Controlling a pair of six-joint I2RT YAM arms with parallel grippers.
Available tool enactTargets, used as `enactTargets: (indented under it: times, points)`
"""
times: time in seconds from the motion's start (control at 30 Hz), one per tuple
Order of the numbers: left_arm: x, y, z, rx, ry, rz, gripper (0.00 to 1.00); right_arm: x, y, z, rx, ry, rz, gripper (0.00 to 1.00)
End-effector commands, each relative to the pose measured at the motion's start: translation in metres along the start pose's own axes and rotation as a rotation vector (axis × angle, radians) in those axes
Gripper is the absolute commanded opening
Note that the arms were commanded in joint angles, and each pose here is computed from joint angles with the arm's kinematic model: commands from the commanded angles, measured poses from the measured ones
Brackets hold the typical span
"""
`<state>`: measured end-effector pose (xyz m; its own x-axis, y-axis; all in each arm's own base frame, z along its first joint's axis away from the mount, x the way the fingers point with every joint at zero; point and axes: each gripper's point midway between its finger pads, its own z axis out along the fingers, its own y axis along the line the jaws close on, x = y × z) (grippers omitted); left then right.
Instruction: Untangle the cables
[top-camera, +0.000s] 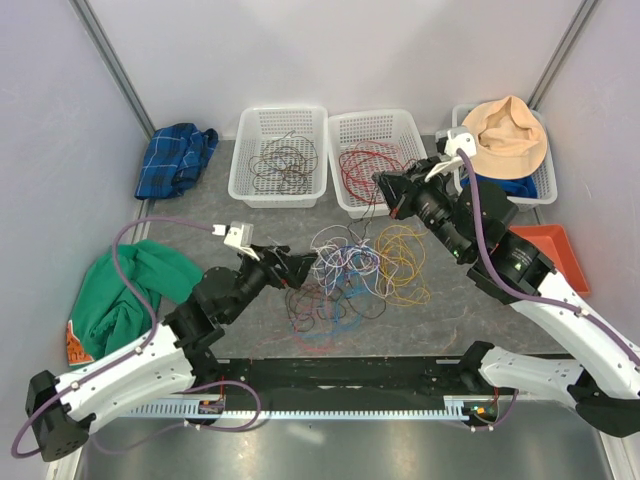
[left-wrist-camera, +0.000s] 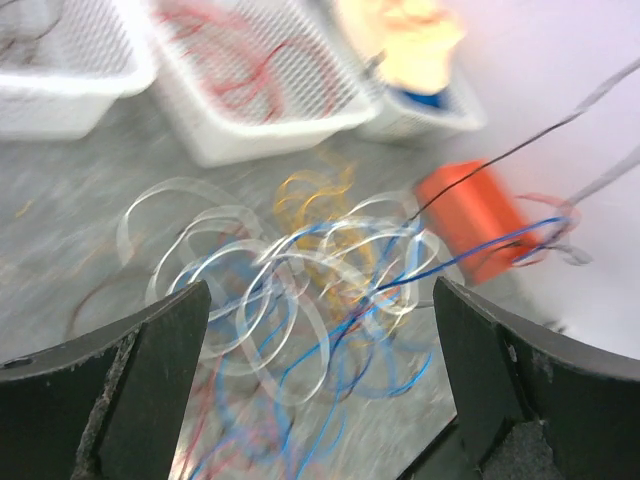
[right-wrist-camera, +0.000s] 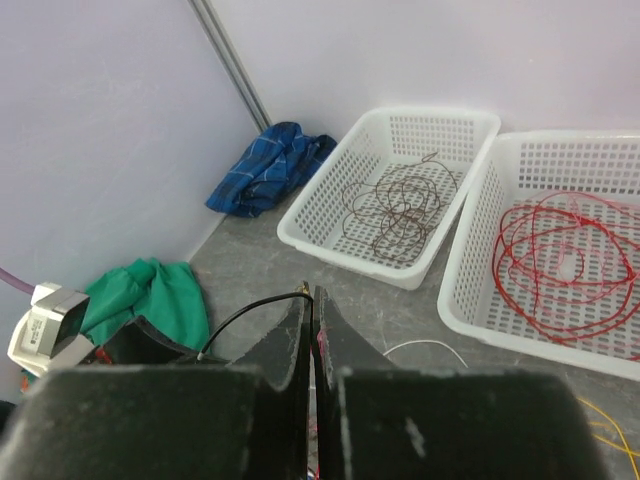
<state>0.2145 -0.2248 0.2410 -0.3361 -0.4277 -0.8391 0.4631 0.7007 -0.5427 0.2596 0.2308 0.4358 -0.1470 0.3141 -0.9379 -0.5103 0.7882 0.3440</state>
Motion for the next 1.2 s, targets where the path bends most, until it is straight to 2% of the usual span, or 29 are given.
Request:
enactTargets:
  times: [0.0,0.13,0.3,0.37,0.47,0.5,0.7,0.93,1.0,1.07,1.1,1.13,1.17]
  points:
    - [-0.060,-0.061,-0.001,0.312,-0.301,0.000,1.00,0.005,0.007,-0.008,-0.028,0.055,0.028,0.00]
    - [-0.062,-0.068,0.020,0.289,-0.280,0.024,1.00,0.005,0.016,-0.012,-0.074,0.071,0.052,0.00]
    - [-0.081,-0.078,0.036,0.271,-0.322,0.073,1.00,0.007,0.025,-0.019,-0.128,0.092,0.073,0.00]
    - [-0.072,-0.079,0.049,0.265,-0.288,0.114,1.00,0.005,0.028,-0.023,-0.146,0.093,0.079,0.00]
    - [-0.060,-0.099,0.061,0.355,-0.238,0.135,1.00,0.005,0.033,-0.026,-0.171,0.100,0.093,0.00]
    - [-0.065,-0.109,0.061,0.397,-0.256,0.128,1.00,0.006,0.033,-0.026,-0.172,0.105,0.094,0.00]
    - [-0.027,-0.138,0.069,0.597,-0.129,0.132,0.99,0.005,0.033,-0.031,-0.177,0.106,0.095,0.00]
    - [-0.014,-0.148,0.070,0.670,-0.096,0.105,0.91,0.007,0.031,-0.032,-0.171,0.108,0.093,0.00]
    - [-0.014,-0.149,0.073,0.671,-0.091,0.111,0.84,0.009,0.031,-0.032,-0.171,0.113,0.094,0.00]
    - [-0.007,-0.147,0.081,0.659,-0.068,0.118,0.60,0.011,0.033,-0.030,-0.181,0.119,0.098,0.00]
    - [-0.013,-0.151,0.084,0.660,-0.077,0.121,0.31,0.014,0.034,-0.030,-0.185,0.126,0.101,0.00]
    - [-0.012,-0.152,0.087,0.654,-0.072,0.129,0.12,0.013,0.033,-0.030,-0.183,0.122,0.101,0.00]
    - [-0.004,-0.147,0.095,0.624,-0.032,0.132,0.02,0.016,0.032,-0.031,-0.183,0.128,0.099,0.00]
